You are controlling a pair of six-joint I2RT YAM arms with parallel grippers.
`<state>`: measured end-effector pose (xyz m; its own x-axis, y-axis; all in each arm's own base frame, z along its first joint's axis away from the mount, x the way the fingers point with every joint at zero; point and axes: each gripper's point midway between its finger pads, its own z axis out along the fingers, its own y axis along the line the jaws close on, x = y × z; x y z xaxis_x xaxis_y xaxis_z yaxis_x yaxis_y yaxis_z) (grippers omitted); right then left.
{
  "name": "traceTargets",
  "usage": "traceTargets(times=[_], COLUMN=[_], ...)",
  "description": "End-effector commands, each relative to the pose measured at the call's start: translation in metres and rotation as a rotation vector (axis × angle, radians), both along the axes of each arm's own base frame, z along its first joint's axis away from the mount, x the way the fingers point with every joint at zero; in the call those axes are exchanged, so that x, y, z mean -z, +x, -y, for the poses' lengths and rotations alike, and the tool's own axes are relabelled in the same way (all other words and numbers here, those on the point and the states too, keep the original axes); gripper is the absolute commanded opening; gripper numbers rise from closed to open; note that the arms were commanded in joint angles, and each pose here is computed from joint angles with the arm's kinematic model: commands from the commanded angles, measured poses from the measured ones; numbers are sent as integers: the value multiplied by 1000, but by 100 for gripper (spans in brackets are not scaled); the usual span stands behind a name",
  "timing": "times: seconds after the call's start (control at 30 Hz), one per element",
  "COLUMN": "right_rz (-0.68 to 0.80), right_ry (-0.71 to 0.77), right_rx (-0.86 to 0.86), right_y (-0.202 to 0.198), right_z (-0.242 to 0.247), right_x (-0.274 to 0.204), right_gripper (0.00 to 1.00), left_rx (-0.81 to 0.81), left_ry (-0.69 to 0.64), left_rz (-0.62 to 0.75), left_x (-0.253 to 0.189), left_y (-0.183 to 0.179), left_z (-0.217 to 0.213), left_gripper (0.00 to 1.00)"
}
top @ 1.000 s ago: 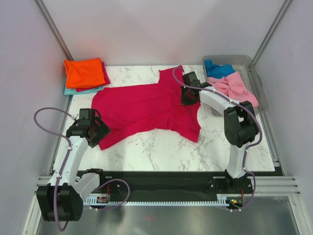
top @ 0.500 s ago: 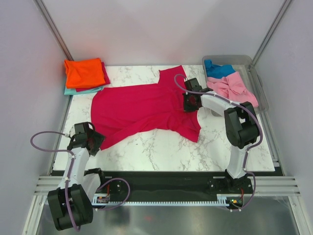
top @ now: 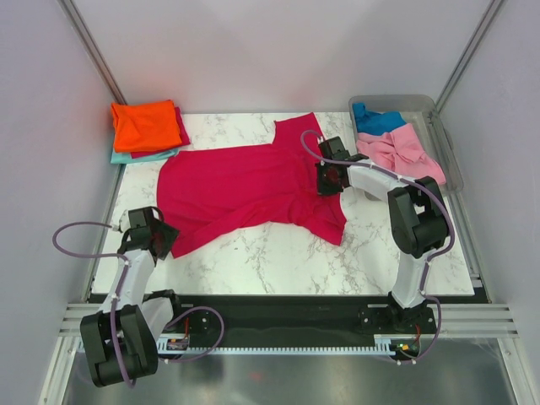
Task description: Fold and stack the t-shirts
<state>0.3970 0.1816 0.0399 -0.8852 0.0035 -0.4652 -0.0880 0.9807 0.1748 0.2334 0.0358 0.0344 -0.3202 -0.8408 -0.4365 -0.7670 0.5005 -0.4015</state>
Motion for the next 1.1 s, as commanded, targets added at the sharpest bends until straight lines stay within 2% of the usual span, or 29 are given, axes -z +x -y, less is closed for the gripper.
traceTargets(times=[0.0, 0.2, 0.3, 0.33, 0.4, 0.57, 0.77, 0.9, 1.07], right_rz=[56, 45, 32, 31, 30, 33, 89, 108, 101], right_ry=[25, 24, 24, 29, 31, 79, 153, 262, 280], right_rx=[-12, -9, -8, -9, -6, -9, -19, -93, -159], right_y=[5, -1, -8, -10, -15, -26, -49, -89, -148], right_z=[0, 3, 5, 4, 7, 3, -1, -19, -38], right_x=[-19, -14, -9, -9, -9, -20, -65, -98, -113], right_gripper=[0, 0, 0, 0, 0, 0, 0, 0, 0], left_rx=[1, 31, 44, 51, 71, 113, 152, 143, 144], left_ry=[41, 28, 25, 23, 12, 13, 94, 163, 260], left_rz=[49, 43, 58, 67, 90, 150, 252, 272, 274], left_x=[-8, -2, 0, 2, -2, -27, -98, -142, -173], left_y=[10, 6, 4, 4, 6, 12, 16, 2, -14], left_z=[-8, -2, 0, 2, 6, 11, 6, 0, -11], left_gripper=[58, 55, 45, 26, 3, 2, 2, 2, 2])
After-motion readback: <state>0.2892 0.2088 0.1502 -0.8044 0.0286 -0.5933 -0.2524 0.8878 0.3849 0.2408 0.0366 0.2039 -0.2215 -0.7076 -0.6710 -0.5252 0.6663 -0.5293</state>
